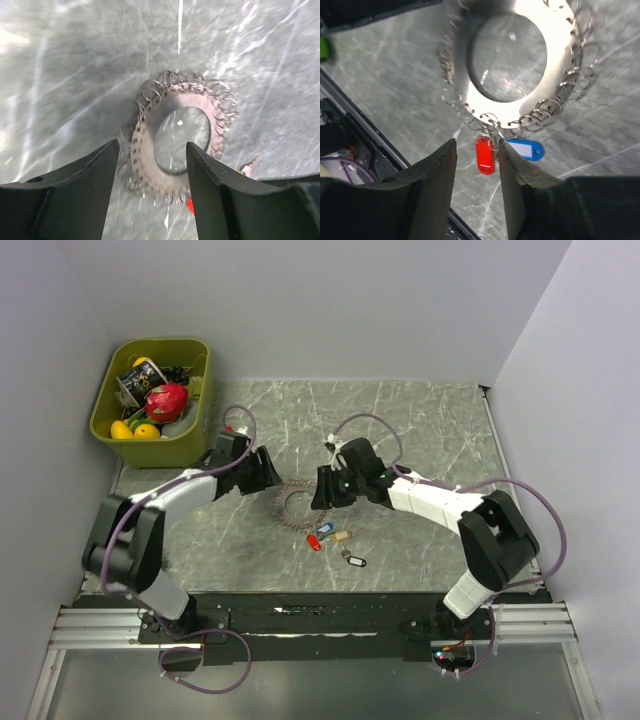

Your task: Put the keys on the keyring

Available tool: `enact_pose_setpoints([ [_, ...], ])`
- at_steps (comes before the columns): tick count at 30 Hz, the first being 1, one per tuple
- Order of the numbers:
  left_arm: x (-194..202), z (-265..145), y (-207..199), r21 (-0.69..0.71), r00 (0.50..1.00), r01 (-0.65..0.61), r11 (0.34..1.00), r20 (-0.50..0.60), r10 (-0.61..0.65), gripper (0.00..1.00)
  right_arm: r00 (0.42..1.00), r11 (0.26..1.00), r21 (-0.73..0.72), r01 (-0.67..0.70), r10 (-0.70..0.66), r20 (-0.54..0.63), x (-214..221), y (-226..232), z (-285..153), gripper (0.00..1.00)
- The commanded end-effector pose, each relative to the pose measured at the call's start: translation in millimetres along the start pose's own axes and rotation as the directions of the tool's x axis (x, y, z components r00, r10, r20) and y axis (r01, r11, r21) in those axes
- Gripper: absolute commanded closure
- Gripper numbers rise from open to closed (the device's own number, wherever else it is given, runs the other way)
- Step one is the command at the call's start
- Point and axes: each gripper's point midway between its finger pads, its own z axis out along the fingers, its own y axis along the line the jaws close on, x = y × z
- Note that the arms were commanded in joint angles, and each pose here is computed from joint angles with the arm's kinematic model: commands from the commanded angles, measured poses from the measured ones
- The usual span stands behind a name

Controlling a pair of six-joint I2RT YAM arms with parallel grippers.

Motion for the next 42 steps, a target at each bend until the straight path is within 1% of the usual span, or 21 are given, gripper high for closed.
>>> enact_pose_setpoints([
  [1,-6,-33,6,-0.048,0.997,-0.007,0.999,0.082,0.011,0.37,0.992,0.997,0.058,0.054,-0.060,0.107,-29,2,-20,0.50],
  [2,-5,-39,4,-0.033,0.996,-0.002,0.999,0.091,0.005,0.37,0.992,0.995,0.082,0.054,-0.063,0.108,-32,-3,-17,0.50],
  [5,14,-42,0,0.022,0.998,0.030,0.999,0.047,-0.031,0.38,0.995,0.992,0.125,0.037,-0.048,0.086,-32,-20,-6,0.49],
  [6,19,-41,-7,0.071,0.999,0.045,0.996,0.027,-0.047,0.38,0.996,0.991,0.129,0.032,-0.043,0.083,-33,-23,-2,0.49],
  [10,42,-36,-7,0.125,0.996,0.091,0.988,-0.031,-0.088,0.40,0.998,0.984,0.176,0.003,-0.013,0.058,-38,-41,19,0.50],
  [14,59,-28,-3,0.136,0.988,0.140,0.981,-0.089,-0.129,0.42,0.999,0.975,0.222,-0.022,0.016,0.030,-38,-52,32,0.51],
  [17,62,-21,-2,0.148,0.986,0.149,0.978,-0.098,-0.136,0.45,1.000,0.971,0.237,-0.028,0.024,0.020,-36,-57,39,0.53],
  [20,64,-13,-1,0.147,0.985,0.148,0.978,-0.115,-0.131,0.51,0.999,0.972,0.234,-0.033,0.034,-0.001,-27,-60,42,0.57],
  [21,61,-10,-2,0.151,0.986,0.141,0.978,-0.114,-0.124,0.53,0.999,0.972,0.231,-0.036,0.038,-0.004,-25,-60,42,0.64],
  [23,64,-2,-1,0.143,0.983,0.142,0.979,-0.134,-0.123,0.58,0.999,0.975,0.218,-0.044,0.048,-0.014,-16,-60,42,0.68],
  [24,60,1,-3,0.146,0.985,0.131,0.981,-0.129,-0.112,0.61,0.999,0.977,0.208,-0.046,0.051,-0.019,-13,-59,42,0.73],
  [26,62,9,1,0.122,0.984,0.123,0.985,-0.143,-0.106,0.65,0.997,0.981,0.183,-0.057,0.063,-0.032,-3,-56,40,0.76],
  [27,55,11,-2,0.124,0.987,0.113,0.986,-0.132,-0.096,0.67,0.997,0.982,0.180,-0.060,0.069,-0.041,4,-56,37,0.79],
  [29,56,16,1,0.103,0.985,0.106,0.989,-0.144,-0.091,0.73,0.996,0.985,0.157,-0.069,0.076,-0.040,9,-51,36,0.80],
  [31,45,20,-1,0.093,0.989,0.087,0.992,-0.124,-0.075,0.74,0.996,0.986,0.148,-0.073,0.081,-0.049,18,-49,33,0.82],
  [33,33,21,-7,0.100,0.993,0.061,0.993,-0.102,-0.051,0.75,0.994,0.987,0.135,-0.086,0.094,-0.055,26,-47,30,0.83],
  [34,34,22,-5,0.086,0.992,0.062,0.994,-0.114,-0.052,0.75,0.993,0.987,0.130,-0.090,0.098,-0.061,29,-46,30,0.83],
  [38,20,26,-15,0.094,0.995,0.015,0.995,-0.103,-0.005,0.76,0.991,0.990,0.088,-0.107,0.113,-0.070,39,-34,28,0.84],
  [42,13,28,-24,0.115,0.995,-0.017,0.993,-0.096,0.028,0.74,0.991,0.991,0.053,-0.119,0.122,-0.053,41,-22,22,0.81],
])
